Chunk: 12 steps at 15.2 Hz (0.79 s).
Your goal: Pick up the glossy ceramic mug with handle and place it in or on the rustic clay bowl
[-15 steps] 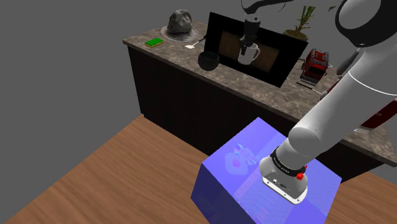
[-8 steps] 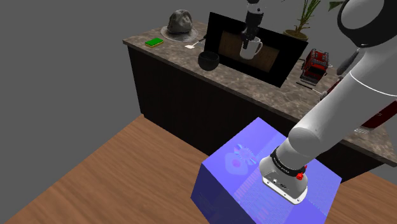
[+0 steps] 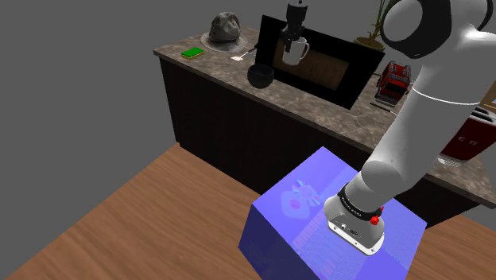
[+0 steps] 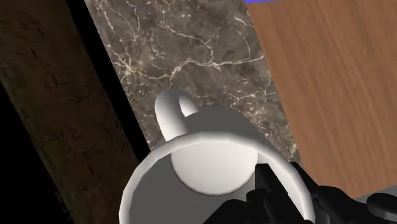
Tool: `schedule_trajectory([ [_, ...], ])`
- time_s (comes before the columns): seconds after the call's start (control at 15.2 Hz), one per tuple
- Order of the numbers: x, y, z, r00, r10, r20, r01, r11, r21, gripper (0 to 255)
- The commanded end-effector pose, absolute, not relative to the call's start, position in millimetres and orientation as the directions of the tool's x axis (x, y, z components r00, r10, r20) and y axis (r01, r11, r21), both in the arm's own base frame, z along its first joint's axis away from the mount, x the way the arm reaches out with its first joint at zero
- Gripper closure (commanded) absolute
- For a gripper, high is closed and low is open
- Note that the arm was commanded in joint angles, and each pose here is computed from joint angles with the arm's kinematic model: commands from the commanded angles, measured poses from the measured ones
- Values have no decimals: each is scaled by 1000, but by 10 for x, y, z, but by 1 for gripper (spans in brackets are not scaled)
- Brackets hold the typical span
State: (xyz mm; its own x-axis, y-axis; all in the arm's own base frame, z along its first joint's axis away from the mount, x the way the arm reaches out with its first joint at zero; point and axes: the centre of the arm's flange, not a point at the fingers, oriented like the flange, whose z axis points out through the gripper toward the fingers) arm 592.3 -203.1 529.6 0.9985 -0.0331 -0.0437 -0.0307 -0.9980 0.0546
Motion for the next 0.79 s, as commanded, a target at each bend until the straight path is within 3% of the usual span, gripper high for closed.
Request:
schedule_trajectory([
  [0.0, 6175, -1926, 5324, 999, -33, -43, -31, -998, 55, 255],
  [0.46, 7005, -1568, 5425, 999, -33, -43, -31, -998, 55, 255],
  [0.73, 7005, -1568, 5214, 999, -33, -43, -31, -998, 55, 255],
])
